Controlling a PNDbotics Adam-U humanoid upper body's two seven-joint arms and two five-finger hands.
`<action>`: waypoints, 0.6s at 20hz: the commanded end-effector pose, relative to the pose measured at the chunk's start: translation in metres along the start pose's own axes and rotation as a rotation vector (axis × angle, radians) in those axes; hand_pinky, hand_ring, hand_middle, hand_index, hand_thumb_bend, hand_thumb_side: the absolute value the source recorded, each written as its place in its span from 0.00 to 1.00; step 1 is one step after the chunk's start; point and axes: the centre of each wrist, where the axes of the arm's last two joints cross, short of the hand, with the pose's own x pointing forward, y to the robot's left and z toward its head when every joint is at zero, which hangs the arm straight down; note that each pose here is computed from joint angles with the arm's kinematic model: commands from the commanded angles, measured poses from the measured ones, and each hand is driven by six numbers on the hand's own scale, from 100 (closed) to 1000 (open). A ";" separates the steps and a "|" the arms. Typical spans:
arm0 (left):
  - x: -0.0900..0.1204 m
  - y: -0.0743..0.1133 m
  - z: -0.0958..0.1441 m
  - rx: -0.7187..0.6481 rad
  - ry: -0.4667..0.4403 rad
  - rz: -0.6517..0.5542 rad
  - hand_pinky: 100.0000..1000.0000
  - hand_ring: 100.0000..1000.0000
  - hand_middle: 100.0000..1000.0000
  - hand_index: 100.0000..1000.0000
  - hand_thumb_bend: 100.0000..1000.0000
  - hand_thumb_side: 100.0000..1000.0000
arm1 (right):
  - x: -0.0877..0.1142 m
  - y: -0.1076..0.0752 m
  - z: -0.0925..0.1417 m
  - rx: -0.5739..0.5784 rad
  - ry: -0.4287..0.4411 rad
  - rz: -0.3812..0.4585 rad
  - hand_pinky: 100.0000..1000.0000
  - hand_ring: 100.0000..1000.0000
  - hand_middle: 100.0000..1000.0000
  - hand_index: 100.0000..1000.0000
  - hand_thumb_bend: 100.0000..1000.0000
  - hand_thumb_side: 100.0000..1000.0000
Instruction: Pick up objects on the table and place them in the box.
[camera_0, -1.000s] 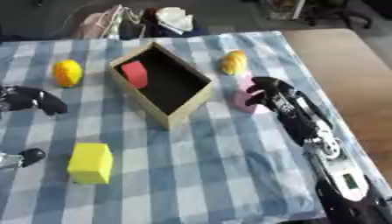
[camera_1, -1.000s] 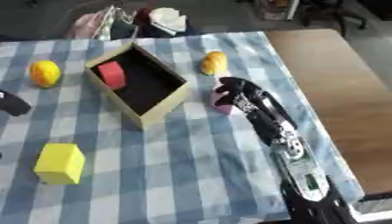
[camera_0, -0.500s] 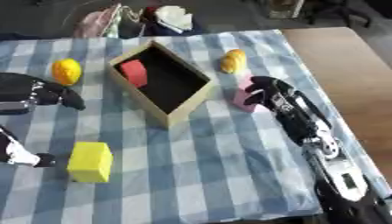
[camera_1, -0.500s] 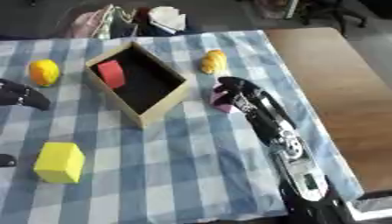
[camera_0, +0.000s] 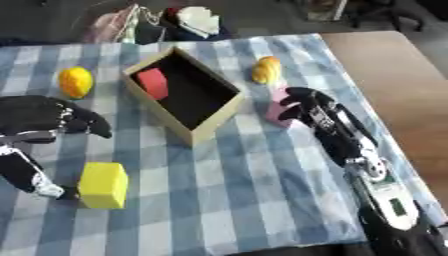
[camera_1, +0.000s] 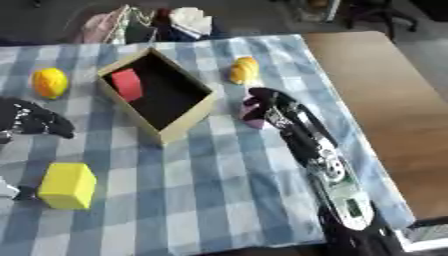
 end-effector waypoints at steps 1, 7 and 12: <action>-0.003 -0.001 0.002 -0.236 -0.163 -0.173 0.81 0.76 0.82 0.91 0.50 0.58 | 0.007 -0.002 -0.005 0.009 -0.025 0.012 0.74 0.58 0.64 0.80 0.00 0.65; -0.003 -0.016 -0.005 -0.256 -0.166 -0.170 0.80 0.75 0.80 0.90 0.47 0.61 | 0.007 -0.002 -0.005 0.008 -0.026 0.013 0.74 0.58 0.64 0.80 0.00 0.65; -0.002 -0.025 -0.008 -0.265 -0.168 -0.161 0.79 0.73 0.78 0.87 0.43 0.54 | 0.007 -0.002 -0.005 0.008 -0.026 0.013 0.74 0.58 0.64 0.80 0.00 0.65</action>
